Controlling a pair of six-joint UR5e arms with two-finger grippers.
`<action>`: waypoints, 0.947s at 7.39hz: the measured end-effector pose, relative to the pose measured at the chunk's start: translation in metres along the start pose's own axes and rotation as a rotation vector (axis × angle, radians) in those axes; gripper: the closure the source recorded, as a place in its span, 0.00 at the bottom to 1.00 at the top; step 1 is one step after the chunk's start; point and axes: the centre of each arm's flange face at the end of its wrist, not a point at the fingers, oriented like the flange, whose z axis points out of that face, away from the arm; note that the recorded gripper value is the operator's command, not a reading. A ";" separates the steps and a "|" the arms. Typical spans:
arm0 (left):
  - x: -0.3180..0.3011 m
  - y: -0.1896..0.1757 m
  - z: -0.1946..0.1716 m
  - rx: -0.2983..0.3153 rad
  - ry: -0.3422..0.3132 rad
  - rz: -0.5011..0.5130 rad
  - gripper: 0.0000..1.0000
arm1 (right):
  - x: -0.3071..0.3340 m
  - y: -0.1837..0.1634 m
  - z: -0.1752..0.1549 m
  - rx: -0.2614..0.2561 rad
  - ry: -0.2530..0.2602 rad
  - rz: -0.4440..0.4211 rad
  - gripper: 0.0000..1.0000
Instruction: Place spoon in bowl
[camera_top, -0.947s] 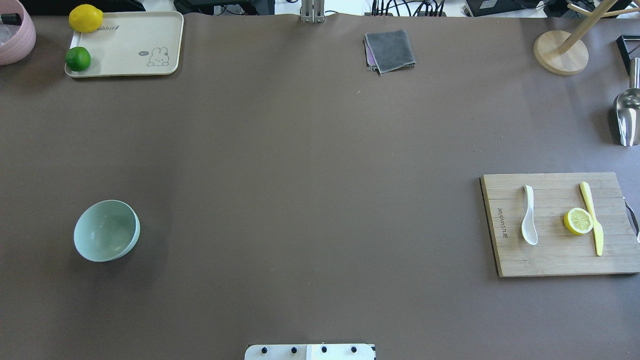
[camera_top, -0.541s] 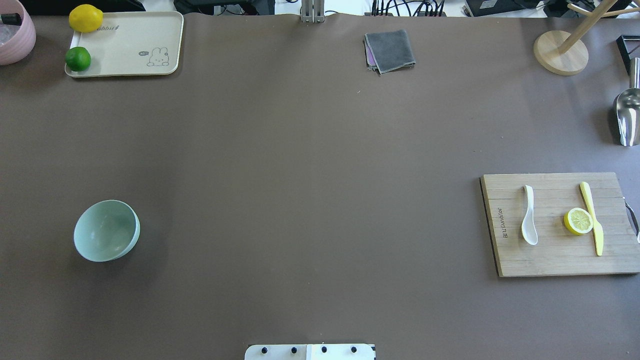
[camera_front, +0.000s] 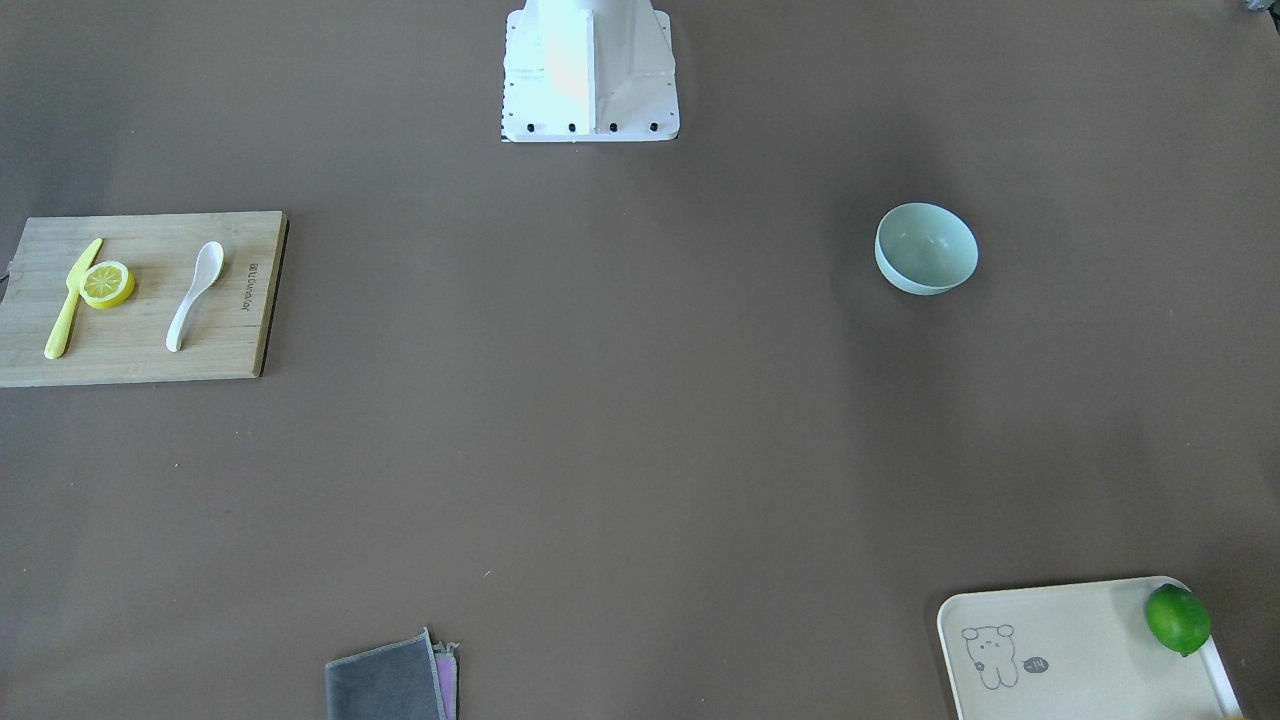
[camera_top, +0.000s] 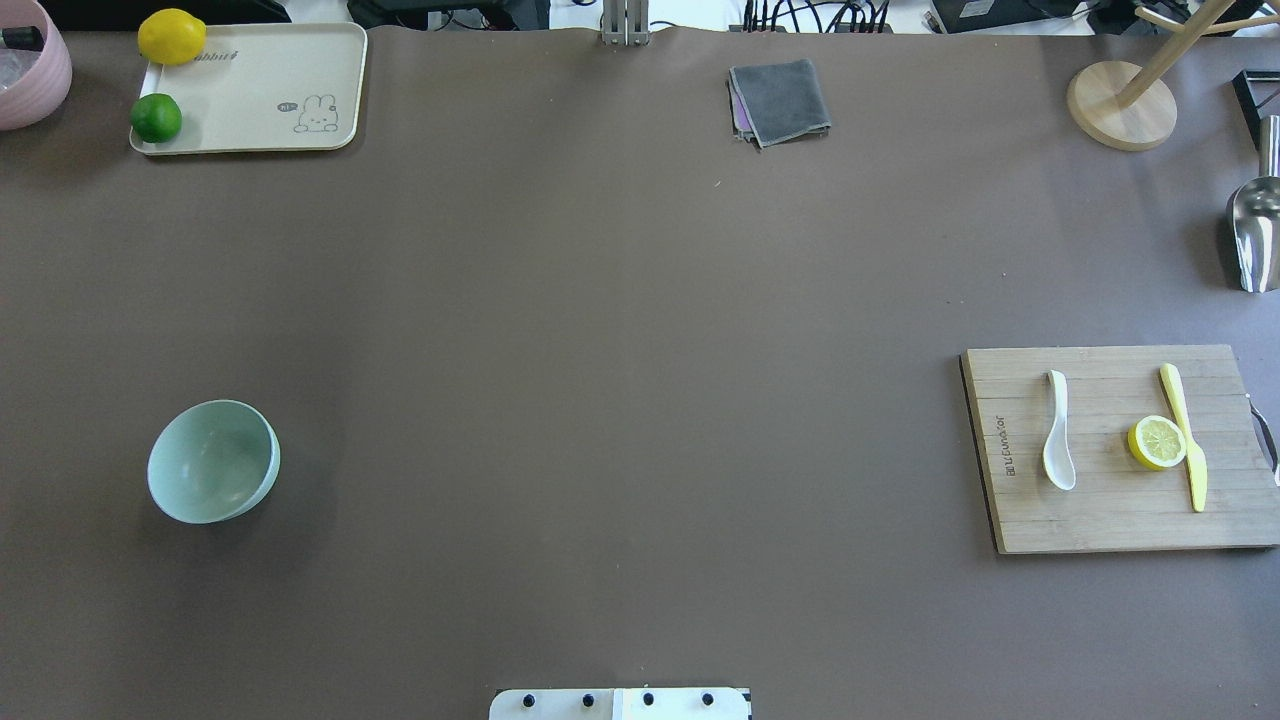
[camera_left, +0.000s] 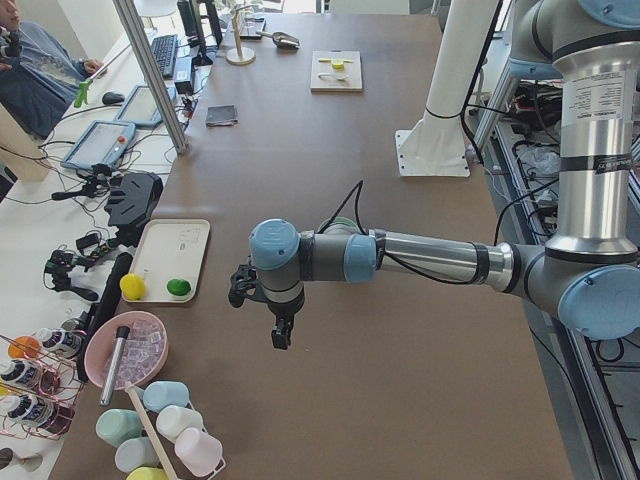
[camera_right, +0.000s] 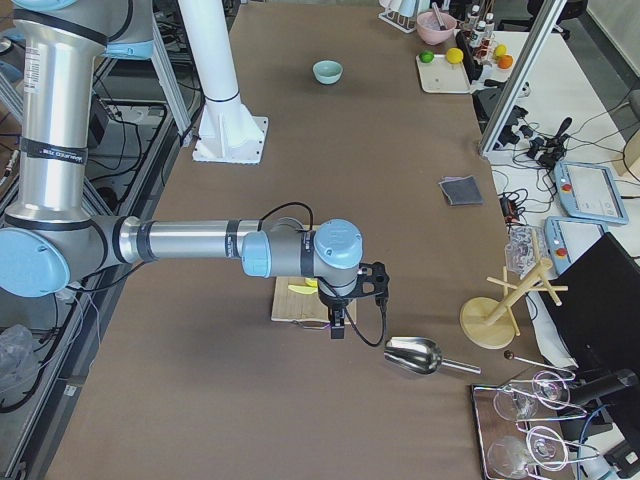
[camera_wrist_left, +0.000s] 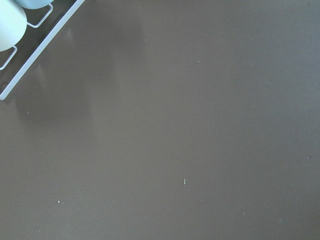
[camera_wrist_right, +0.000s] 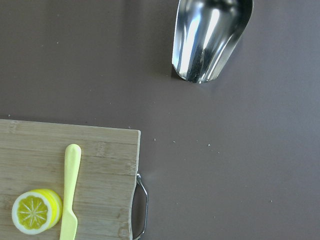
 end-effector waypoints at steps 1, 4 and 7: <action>0.000 0.004 0.001 0.000 0.001 0.000 0.01 | 0.000 0.000 0.000 0.000 0.000 0.000 0.00; 0.003 0.023 -0.001 0.005 -0.001 0.005 0.01 | 0.000 0.000 0.000 -0.001 0.001 0.001 0.00; 0.006 0.019 -0.002 0.033 0.004 0.002 0.01 | 0.000 0.000 0.000 0.001 0.003 -0.003 0.00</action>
